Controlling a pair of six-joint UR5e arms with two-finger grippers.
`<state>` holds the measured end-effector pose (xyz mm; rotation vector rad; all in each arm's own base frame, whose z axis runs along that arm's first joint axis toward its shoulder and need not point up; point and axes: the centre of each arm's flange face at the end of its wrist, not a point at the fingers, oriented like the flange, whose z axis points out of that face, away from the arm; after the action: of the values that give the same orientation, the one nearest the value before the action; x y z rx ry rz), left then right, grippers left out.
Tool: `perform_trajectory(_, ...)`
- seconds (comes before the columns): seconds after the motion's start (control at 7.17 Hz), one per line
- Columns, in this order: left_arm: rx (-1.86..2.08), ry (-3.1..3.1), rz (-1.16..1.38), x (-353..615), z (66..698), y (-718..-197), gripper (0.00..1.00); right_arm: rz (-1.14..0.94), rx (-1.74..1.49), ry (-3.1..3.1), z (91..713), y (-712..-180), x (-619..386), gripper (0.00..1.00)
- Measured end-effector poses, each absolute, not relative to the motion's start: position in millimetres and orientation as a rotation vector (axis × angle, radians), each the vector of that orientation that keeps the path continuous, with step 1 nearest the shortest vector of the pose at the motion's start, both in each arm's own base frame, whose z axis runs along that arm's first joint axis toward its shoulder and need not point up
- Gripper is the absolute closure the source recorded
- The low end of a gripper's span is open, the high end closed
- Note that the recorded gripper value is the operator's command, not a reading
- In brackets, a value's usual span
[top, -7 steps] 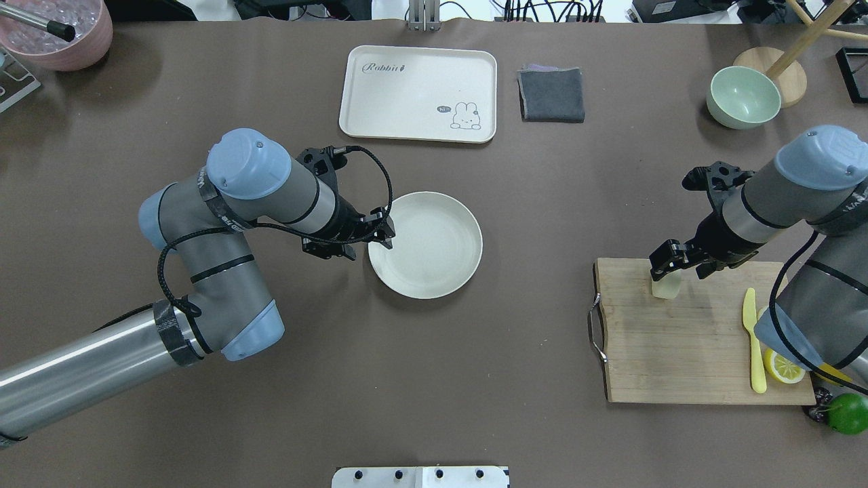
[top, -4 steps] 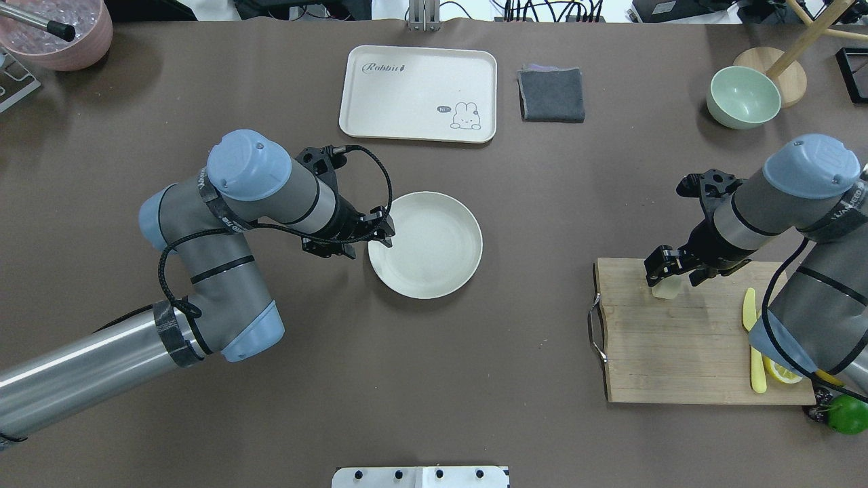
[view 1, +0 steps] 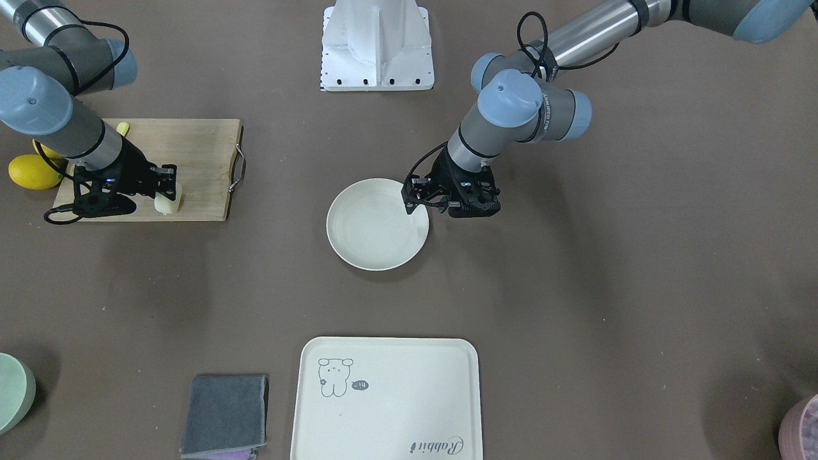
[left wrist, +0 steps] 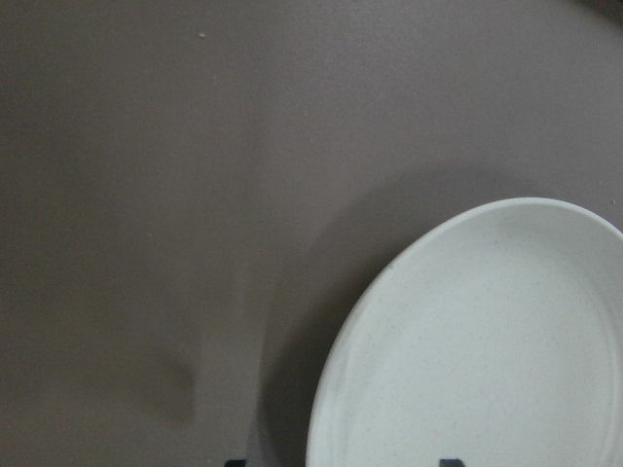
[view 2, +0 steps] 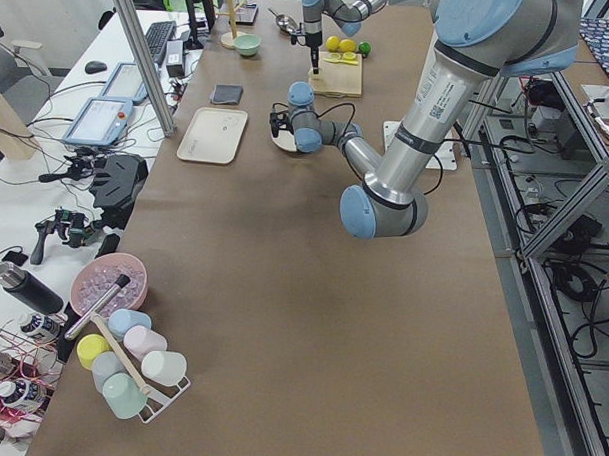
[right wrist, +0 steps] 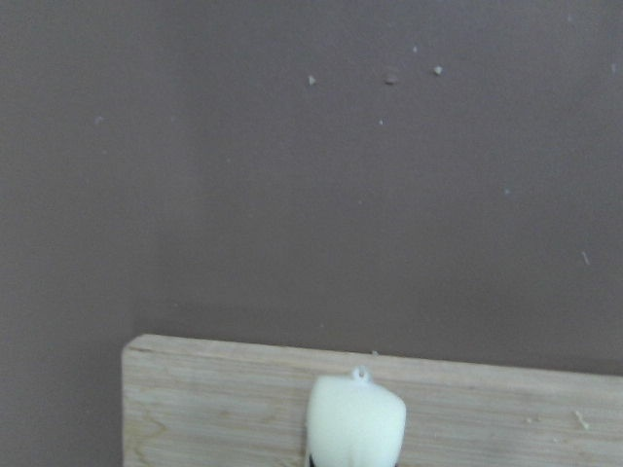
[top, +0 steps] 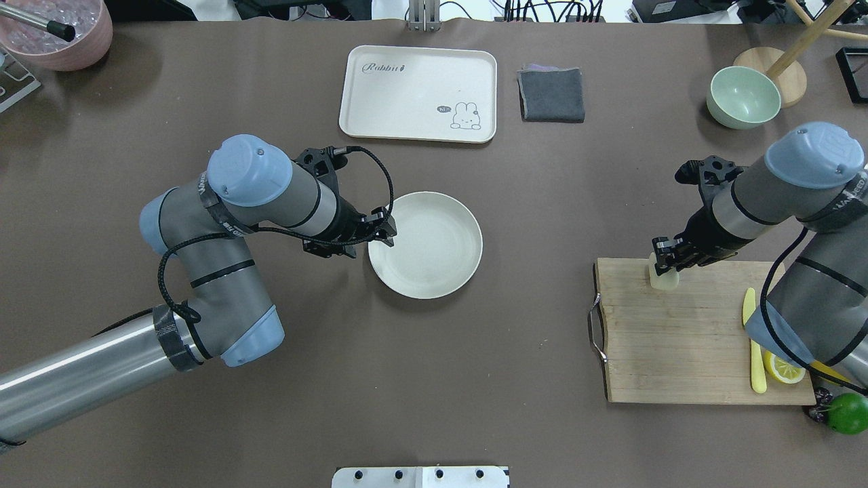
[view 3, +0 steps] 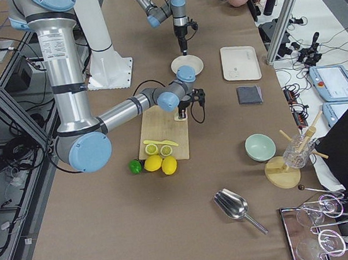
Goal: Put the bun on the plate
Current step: 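Carry the bun over the plate with the right gripper while the left withdraws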
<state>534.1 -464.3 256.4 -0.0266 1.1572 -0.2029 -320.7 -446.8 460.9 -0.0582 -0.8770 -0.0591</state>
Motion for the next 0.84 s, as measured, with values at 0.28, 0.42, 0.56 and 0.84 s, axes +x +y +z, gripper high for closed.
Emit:
perform_trajectory(0.28, -0.007, 1.180, -0.216, 494.1, 259.1, -468.5, 0.26, -0.051, -0.016, -0.914, 417.5, -470.7, -321.4, 0.83)
perform_trajectory(0.42, -0.015, 1.177, -0.230, 456.4, 277.7, -476.1, 0.26, -0.052, -0.009, -0.922, 379.4, -483.7, -335.6, 0.82)
perform_trajectory(0.56, -0.030, 1.169, -0.231, 408.8, 303.6, -487.4, 0.26, -0.053, -0.003, -0.920, 336.7, -486.4, -364.6, 0.82)
perform_trajectory(0.84, -0.015, 1.138, -0.179, 320.7, 365.0, -498.2, 0.26, -0.052, 0.041, -0.915, 255.0, -460.5, -458.3, 0.82)
